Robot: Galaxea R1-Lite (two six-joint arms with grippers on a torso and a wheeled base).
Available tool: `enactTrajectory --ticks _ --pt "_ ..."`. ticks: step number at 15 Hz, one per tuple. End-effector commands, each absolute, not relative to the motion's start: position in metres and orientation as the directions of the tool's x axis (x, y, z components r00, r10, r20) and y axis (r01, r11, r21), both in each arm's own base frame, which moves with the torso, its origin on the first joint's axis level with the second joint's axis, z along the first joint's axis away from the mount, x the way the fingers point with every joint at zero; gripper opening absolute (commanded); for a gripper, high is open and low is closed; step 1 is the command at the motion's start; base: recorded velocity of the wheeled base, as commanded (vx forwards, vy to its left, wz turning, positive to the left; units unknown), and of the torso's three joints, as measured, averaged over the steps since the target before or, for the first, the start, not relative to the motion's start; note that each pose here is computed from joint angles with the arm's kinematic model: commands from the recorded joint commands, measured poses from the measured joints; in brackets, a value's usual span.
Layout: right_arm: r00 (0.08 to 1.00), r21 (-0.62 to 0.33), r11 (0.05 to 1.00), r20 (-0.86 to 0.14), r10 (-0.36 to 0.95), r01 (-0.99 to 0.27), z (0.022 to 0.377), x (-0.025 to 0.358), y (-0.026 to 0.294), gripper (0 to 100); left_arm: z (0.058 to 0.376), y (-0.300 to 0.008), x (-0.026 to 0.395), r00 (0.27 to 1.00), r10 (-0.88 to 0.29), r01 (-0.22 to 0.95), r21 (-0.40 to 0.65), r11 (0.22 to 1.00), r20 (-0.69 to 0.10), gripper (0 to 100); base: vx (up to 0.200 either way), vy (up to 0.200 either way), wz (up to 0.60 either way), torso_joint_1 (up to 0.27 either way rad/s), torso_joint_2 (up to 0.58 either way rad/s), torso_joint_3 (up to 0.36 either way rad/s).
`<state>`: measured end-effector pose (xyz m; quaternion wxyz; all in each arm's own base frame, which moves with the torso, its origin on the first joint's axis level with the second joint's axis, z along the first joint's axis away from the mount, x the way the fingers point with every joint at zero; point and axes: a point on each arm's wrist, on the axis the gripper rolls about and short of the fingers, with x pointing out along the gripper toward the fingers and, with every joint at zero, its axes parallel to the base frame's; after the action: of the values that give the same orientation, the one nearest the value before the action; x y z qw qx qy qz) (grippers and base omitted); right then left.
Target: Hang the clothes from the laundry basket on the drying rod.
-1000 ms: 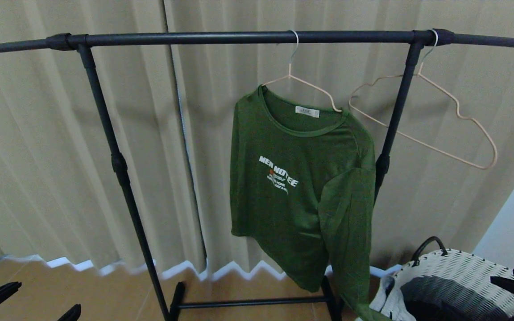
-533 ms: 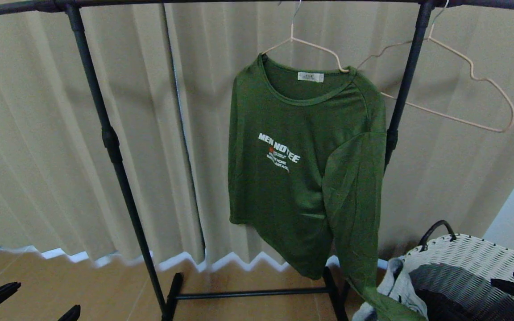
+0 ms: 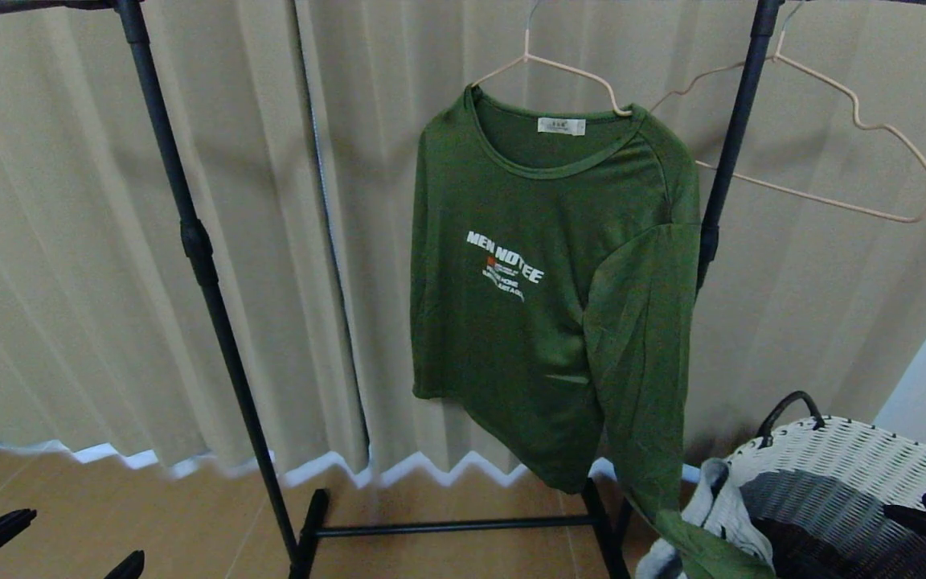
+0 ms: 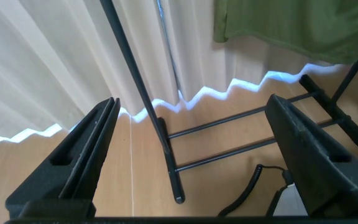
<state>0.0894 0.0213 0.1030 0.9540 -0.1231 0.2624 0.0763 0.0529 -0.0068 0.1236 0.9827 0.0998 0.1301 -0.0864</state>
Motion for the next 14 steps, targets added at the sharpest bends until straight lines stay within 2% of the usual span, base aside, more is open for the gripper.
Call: enactTrajectory --ticks 1,4,12,14 --pt "0.849 -0.197 0.957 -0.523 0.081 -0.212 0.1023 0.0892 0.0213 100 0.1251 -0.0069 0.0536 0.952 -0.144 0.195 0.174 0.965 -0.269 100 0.0 0.0 0.0 0.0 0.0 0.0" --pt "0.848 -0.197 0.957 -0.524 0.081 -0.212 0.1021 0.0891 0.0213 100 0.1247 -0.0069 0.0543 0.95 -0.144 0.196 0.172 0.965 -0.277 100 0.0 0.0 0.0 0.0 0.0 0.0" --pt "0.845 -0.207 0.953 -0.529 0.08 -0.22 0.1004 0.0878 0.021 100 0.1234 -0.0068 0.0532 0.95 -0.144 0.196 0.173 0.965 -0.275 100 0.2 0.0 0.0 0.003 0.0 0.004" --pt "0.845 -0.206 0.953 -0.528 0.083 -0.222 0.099 0.0858 0.0206 100 0.1232 -0.0068 0.0525 0.951 -0.145 0.198 0.175 0.965 -0.272 100 0.0 0.0 0.0 0.0 0.0 0.0"
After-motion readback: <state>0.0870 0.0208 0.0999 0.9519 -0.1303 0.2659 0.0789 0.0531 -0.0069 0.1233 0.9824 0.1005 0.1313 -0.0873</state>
